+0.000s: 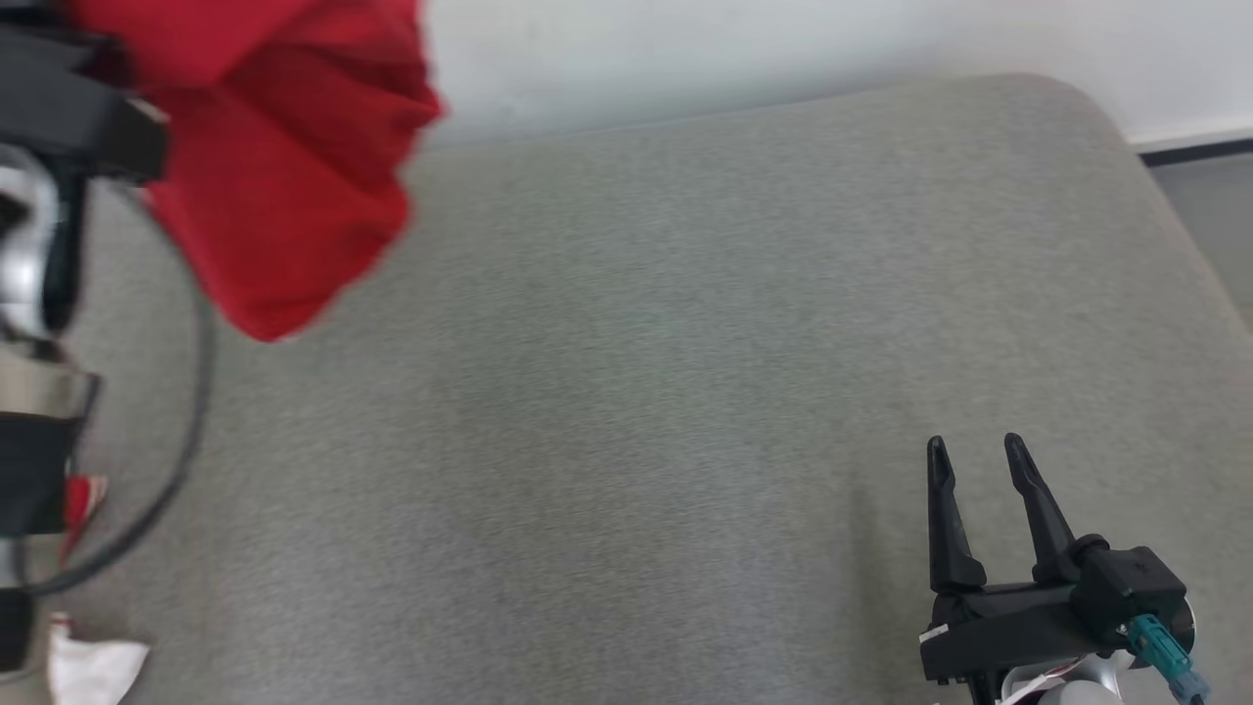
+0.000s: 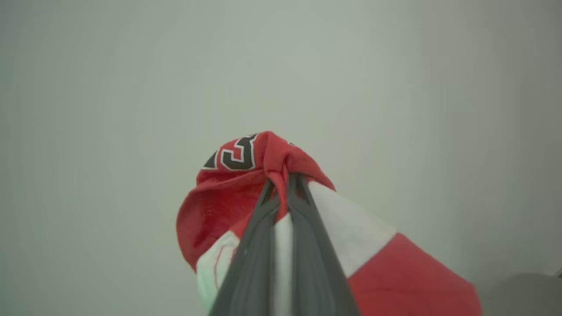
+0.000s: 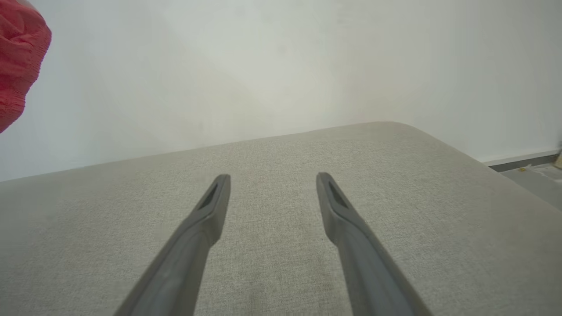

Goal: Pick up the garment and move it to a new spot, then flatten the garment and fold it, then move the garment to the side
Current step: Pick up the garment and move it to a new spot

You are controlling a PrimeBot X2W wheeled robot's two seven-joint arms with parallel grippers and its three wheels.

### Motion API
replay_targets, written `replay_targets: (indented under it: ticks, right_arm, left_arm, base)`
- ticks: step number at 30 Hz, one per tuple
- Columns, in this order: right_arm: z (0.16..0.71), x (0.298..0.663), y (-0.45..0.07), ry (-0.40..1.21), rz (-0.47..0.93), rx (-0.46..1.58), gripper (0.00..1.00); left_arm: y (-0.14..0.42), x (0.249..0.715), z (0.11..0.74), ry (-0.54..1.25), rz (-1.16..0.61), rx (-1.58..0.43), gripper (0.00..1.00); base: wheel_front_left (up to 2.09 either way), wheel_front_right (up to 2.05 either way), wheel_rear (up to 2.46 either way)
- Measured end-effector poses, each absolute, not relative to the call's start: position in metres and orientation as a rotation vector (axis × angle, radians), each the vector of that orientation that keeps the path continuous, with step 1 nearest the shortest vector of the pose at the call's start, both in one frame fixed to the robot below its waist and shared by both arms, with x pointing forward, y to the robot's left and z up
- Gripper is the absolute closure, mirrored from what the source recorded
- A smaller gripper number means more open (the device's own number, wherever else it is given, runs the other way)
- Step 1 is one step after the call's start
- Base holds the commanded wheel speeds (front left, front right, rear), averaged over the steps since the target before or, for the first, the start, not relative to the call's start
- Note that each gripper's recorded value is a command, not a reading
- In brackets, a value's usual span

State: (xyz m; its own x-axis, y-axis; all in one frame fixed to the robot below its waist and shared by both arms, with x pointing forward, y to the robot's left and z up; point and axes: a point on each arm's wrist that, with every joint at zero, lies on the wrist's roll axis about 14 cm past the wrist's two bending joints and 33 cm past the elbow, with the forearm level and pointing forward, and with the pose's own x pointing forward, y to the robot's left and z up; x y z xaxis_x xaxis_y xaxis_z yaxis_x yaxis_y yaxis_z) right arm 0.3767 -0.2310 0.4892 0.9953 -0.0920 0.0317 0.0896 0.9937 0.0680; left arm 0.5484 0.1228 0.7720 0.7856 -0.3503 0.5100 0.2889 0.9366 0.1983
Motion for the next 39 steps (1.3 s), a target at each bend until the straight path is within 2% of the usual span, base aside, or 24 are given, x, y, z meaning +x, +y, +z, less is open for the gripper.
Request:
replay_targets:
  ticks: [7,11,19,25,28,29,30,39]
  right_arm:
    - [0.492,0.356,-0.256,-0.038,-0.173,0.07,0.0]
    - [0.49,0.348,-0.266,-0.031,-0.211,0.076,0.0]
    - [0.483,0.347,-0.276,-0.004,-0.242,0.069,0.0]
    - [0.48,0.357,-0.266,0.001,-0.209,0.072,0.0]
    - [0.481,0.36,-0.26,-0.004,-0.19,0.077,0.0]
    - [0.482,0.361,-0.259,-0.008,-0.185,0.078,0.0]
    - [0.484,0.362,-0.258,-0.013,-0.181,0.077,0.0]
    - [0.491,0.356,-0.251,-0.036,-0.159,0.071,0.0]
  left_arm:
    - [0.024,0.533,0.769,-0.583,-0.568,0.005,1.0]
    - [-0.013,0.529,0.738,-0.512,-0.653,-0.071,1.0]
    - [-0.039,0.527,0.6,-0.188,-0.687,-0.157,1.0]
    - [-0.036,0.502,0.499,0.076,-0.657,-0.198,1.0]
    - [-0.036,0.487,0.468,0.161,-0.661,-0.186,1.0]
    - [-0.036,0.484,0.467,0.161,-0.661,-0.188,0.46]
    - [-0.037,0.483,0.47,0.146,-0.661,-0.2,0.0]
    - [-0.014,0.491,0.547,-0.105,-0.59,-0.231,0.0]
  base:
    - [0.0,0.0,0.0]
    - [0.0,0.0,0.0]
    - [0.0,0.0,0.0]
    - [0.0,0.0,0.0]
    - [0.0,0.0,0.0]
    - [0.0,0.0,0.0]
    - [0.0,0.0,0.0]
    - [0.0,0.0,0.0]
